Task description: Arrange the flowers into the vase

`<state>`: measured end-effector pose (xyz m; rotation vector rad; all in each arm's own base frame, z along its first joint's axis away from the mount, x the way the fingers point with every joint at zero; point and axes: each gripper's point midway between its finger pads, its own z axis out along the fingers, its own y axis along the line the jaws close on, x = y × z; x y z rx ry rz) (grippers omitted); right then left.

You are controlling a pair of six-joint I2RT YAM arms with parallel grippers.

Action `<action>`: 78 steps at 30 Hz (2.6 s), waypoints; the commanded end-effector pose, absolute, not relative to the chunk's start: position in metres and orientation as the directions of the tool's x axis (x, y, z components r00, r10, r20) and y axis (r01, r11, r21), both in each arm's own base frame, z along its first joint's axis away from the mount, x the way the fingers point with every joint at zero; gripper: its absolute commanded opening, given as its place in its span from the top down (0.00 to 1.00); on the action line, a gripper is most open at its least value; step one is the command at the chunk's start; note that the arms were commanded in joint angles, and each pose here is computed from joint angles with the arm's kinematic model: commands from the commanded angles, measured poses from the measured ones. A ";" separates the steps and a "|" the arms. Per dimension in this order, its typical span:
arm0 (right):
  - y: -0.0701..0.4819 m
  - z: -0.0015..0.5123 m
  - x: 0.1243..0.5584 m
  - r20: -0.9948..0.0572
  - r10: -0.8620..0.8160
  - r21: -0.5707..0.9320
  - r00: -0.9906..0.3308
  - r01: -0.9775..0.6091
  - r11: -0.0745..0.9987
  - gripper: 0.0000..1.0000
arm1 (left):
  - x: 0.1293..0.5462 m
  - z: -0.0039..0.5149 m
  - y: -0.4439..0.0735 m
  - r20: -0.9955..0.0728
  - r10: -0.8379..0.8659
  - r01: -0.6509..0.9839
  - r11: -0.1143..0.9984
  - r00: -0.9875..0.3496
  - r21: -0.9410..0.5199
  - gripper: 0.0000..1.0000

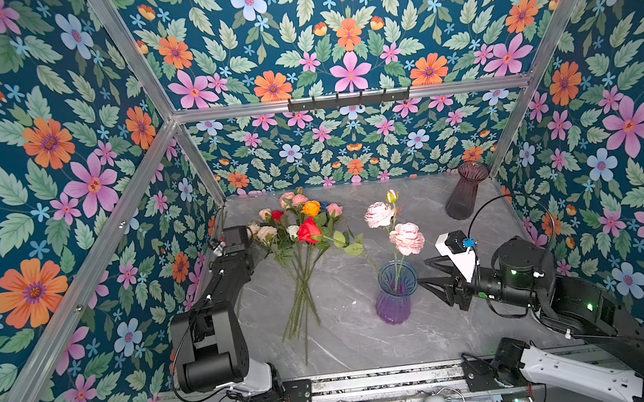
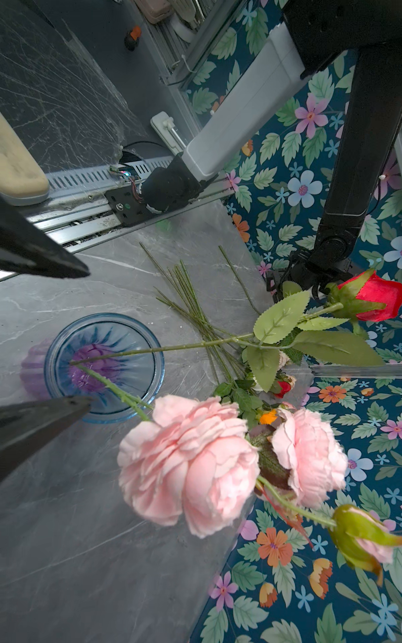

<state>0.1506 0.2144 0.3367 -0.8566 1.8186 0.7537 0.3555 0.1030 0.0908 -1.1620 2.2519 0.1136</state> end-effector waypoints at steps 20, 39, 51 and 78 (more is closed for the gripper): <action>0.209 0.345 0.149 -0.937 -0.211 0.112 -0.279 -0.812 0.573 0.44 | 0.323 0.027 0.046 -0.276 -0.861 -0.726 0.509 -0.428 -0.463 0.00; 0.199 0.349 0.143 -0.933 -0.189 0.142 -0.307 -0.796 0.589 0.45 | 0.351 0.028 -0.096 -0.215 -0.774 -0.580 0.599 -0.595 -0.552 0.01; 0.234 0.356 0.111 -0.878 -0.198 0.312 -0.435 -0.835 0.452 0.54 | 0.308 0.082 -0.030 -0.423 -0.715 -0.507 0.696 -0.557 -0.508 0.01; 0.232 0.346 0.138 -0.909 -0.136 0.237 -0.395 -0.756 0.610 0.45 | 0.253 0.091 -0.110 -0.586 -0.327 0.004 0.871 -0.741 -0.491 0.04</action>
